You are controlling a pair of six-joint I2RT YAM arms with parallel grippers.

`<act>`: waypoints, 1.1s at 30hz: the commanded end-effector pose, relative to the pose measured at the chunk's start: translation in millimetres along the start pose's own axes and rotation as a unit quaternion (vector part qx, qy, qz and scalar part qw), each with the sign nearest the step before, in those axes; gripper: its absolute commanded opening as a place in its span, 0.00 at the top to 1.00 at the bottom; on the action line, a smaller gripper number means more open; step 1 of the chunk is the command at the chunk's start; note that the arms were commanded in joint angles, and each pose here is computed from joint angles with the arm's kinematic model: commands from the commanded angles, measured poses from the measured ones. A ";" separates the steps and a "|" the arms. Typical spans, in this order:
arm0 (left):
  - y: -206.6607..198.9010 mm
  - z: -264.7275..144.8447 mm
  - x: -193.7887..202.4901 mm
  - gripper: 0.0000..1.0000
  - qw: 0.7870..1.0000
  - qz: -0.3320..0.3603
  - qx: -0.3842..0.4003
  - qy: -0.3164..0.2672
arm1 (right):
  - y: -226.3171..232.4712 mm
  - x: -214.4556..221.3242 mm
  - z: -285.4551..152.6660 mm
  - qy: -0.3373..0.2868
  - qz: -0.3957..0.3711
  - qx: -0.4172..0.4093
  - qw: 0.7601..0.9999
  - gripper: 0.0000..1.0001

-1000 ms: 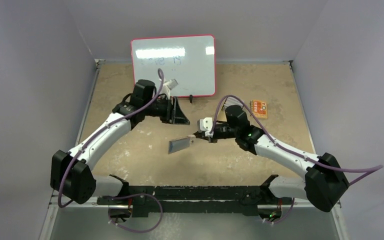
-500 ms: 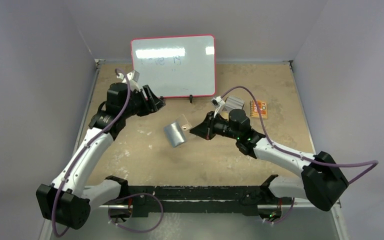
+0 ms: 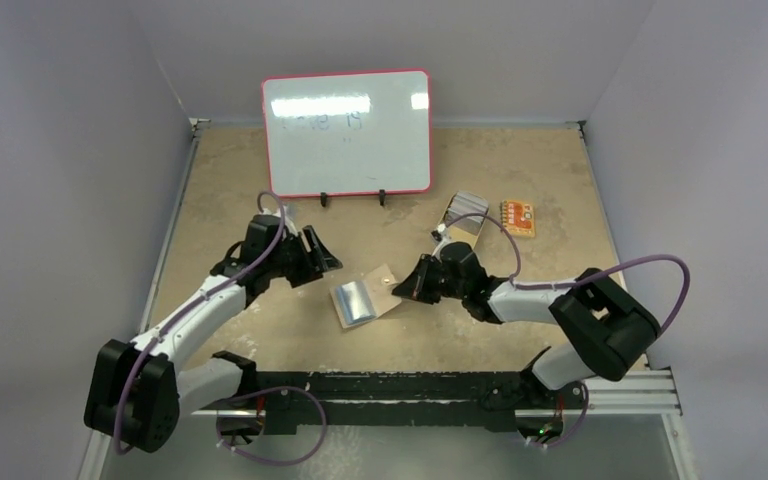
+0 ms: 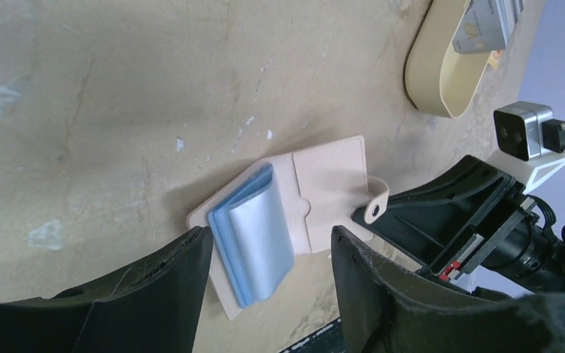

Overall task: Put the credit cards into the card holder
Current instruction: Open the card holder at the center of the board.

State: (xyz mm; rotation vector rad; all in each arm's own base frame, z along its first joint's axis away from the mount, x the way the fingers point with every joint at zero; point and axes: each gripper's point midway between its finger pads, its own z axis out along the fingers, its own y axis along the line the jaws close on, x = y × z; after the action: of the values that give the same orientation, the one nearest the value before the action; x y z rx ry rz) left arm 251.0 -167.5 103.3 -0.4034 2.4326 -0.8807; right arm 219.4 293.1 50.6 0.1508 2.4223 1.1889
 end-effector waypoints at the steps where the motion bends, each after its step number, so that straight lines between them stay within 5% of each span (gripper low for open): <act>1: -27.9 16.5 4.6 0.40 0.998 0.007 0.055 -0.002 | -15.8 -19.9 -1.3 -0.069 0.015 0.033 0.997 1.00; 13: -11.3 25.7 38.8 0.44 0.999 0.014 0.037 0.002 | -41.3 -10.9 -6.7 -0.076 0.032 0.068 0.994 1.00; 26: -30.9 23.9 43.6 0.45 0.990 -0.022 0.139 -0.021 | -39.4 -10.6 -8.2 -0.078 0.026 0.060 0.995 1.00; 33: -20.2 32.1 51.7 0.60 0.992 -0.021 0.127 -0.011 | -44.1 -7.5 -7.0 -0.073 0.022 0.065 0.995 1.00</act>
State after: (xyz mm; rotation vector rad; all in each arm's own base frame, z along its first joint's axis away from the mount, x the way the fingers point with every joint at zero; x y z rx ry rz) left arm 225.3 -213.9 67.4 -0.4043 2.3162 -1.1271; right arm 219.9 258.8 17.4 0.3281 2.4231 1.0096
